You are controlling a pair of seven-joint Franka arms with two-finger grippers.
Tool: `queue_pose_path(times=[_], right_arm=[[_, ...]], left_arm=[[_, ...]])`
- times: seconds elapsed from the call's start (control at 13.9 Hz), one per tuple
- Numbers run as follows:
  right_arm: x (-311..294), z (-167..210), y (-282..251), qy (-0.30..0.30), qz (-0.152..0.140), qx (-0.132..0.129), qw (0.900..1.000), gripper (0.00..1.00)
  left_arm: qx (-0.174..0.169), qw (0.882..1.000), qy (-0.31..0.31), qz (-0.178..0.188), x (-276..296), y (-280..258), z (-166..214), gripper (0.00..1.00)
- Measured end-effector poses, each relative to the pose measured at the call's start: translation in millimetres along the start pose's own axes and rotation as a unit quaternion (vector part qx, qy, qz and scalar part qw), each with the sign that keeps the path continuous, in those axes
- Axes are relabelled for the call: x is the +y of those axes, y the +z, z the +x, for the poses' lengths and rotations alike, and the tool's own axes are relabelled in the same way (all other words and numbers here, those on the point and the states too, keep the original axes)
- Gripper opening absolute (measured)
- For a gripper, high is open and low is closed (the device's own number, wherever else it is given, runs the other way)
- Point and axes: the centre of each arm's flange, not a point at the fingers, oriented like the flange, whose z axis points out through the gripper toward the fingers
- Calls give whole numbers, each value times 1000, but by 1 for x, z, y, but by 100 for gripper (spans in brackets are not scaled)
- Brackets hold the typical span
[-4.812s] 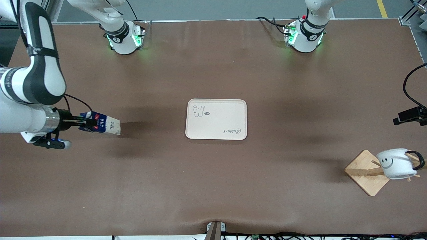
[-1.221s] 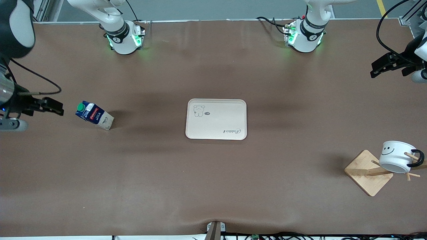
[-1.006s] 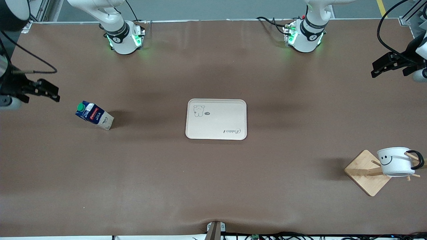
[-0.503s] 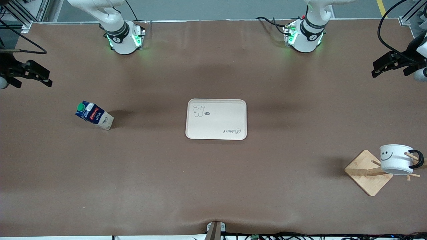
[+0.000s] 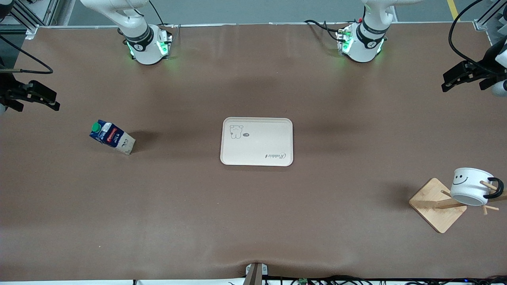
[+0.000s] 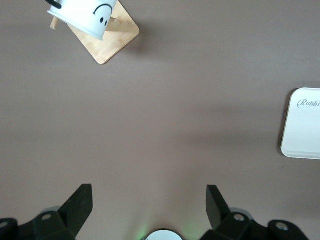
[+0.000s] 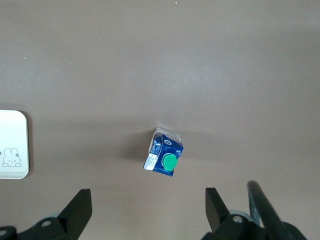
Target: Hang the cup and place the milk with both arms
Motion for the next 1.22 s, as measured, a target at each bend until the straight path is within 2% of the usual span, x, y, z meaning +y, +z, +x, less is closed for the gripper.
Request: queue_pose_path(times=[1.22], right_arm=[[13,-1,-3,14,0,4,1000,100]], left_arm=[[0,1000,12,1,15,0,2,100]])
